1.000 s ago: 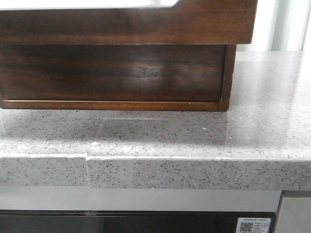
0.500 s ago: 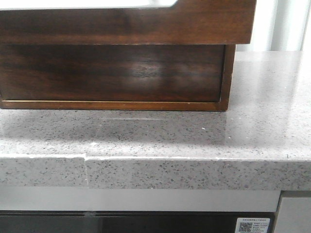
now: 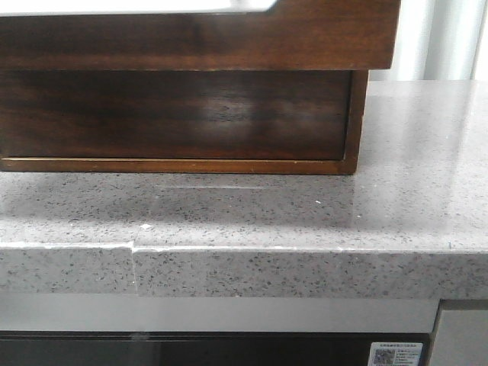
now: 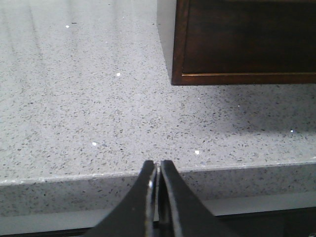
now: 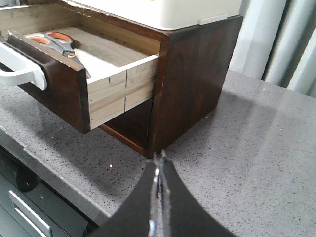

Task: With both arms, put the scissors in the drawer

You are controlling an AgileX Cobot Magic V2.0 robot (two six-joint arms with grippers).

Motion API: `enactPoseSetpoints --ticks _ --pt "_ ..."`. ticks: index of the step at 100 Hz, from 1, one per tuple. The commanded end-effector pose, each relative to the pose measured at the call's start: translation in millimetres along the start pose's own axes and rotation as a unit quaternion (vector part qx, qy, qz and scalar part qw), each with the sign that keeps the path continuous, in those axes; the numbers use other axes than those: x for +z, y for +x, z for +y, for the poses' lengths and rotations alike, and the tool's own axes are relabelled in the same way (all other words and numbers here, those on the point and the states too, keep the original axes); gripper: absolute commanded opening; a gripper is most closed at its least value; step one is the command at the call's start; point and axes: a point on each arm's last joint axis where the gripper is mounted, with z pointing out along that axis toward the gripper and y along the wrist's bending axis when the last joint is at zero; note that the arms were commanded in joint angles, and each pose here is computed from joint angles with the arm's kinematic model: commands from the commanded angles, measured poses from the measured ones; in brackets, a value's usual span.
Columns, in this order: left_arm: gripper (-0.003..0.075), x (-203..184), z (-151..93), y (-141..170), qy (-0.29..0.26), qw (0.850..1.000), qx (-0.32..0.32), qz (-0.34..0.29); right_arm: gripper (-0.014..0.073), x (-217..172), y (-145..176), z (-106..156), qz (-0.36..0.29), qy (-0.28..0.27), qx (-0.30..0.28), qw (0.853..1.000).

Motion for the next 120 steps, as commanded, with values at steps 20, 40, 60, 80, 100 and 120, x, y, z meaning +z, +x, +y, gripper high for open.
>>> enactPoseSetpoints --ticks 20,40,60,80,100,120 --pt "-0.0019 0 0 1 -0.001 0.999 -0.006 -0.031 -0.0071 1 6 -1 -0.019 0.029 -0.025 0.999" --pt "-0.0019 0 0 1 -0.001 0.999 -0.006 -0.031 -0.0071 2 42 6 0.017 0.094 0.024 0.995" --pt "-0.0019 0 0 1 -0.001 0.999 -0.006 -0.031 -0.0071 18 67 15 -0.007 0.153 0.100 0.983" --pt "-0.0019 0 0 1 -0.001 0.999 -0.006 -0.031 -0.0071 36 90 17 -0.080 0.176 0.152 0.969" --pt "-0.0019 0 0 1 -0.001 0.999 -0.006 -0.031 -0.0071 48 120 21 -0.107 0.175 0.147 0.968" --pt "-0.0019 0 0 1 -0.001 0.999 -0.006 -0.031 -0.0071 49 133 23 -0.033 0.178 0.161 0.970"
